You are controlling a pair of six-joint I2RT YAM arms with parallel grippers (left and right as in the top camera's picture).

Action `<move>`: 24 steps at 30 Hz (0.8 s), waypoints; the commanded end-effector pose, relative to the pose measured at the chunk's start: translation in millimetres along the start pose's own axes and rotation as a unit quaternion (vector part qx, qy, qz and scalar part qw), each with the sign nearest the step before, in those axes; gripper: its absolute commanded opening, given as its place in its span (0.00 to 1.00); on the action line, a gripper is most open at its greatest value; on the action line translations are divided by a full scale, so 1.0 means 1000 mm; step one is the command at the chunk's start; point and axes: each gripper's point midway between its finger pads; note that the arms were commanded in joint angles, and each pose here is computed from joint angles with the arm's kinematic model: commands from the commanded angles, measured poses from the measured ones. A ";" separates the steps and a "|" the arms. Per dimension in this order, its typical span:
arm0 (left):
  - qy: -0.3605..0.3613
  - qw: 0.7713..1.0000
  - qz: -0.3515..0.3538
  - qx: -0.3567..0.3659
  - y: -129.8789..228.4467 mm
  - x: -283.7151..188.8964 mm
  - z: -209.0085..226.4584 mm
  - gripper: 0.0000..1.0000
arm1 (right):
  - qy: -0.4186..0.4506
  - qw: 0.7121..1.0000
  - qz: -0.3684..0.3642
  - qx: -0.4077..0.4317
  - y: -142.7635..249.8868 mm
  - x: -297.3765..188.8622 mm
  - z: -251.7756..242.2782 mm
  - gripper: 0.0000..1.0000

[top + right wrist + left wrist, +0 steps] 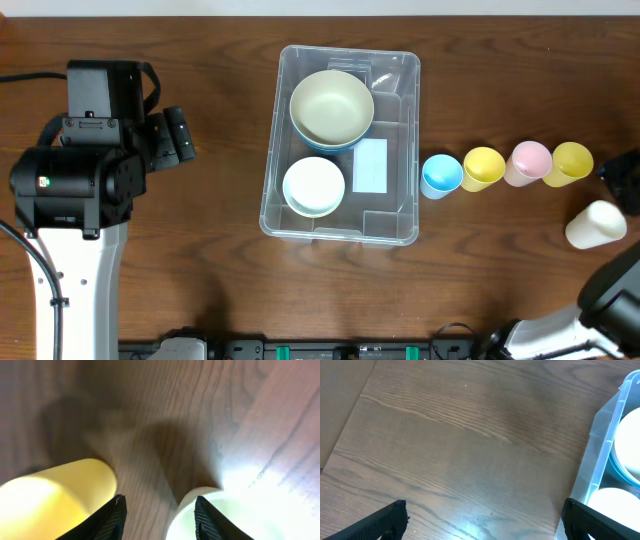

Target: Pack container

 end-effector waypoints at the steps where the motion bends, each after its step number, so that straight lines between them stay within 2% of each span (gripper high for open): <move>1: -0.001 1.000 -0.003 -0.010 -0.002 -0.002 0.001 0.98 | -0.008 1.000 -0.030 -0.002 -0.007 -0.024 0.002 0.46; 12: -0.001 1.000 -0.003 -0.010 -0.002 -0.002 0.001 0.98 | -0.004 1.000 0.014 -0.007 0.017 -0.024 -0.003 0.50; 21: -0.001 1.000 -0.003 -0.010 -0.002 -0.002 0.001 0.98 | -0.054 0.995 0.039 -0.068 0.026 -0.024 0.007 0.58; 24: -0.001 1.000 -0.003 -0.010 -0.002 -0.002 0.001 0.98 | -0.043 0.995 0.054 -0.072 0.035 -0.020 0.002 0.59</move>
Point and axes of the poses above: each gripper's point midway between its finger pads, its own x axis out along the fingers, its own z axis along the line the jaws close on, y = z × x, and after that the axes turned 7 degrees about -x, right-handed
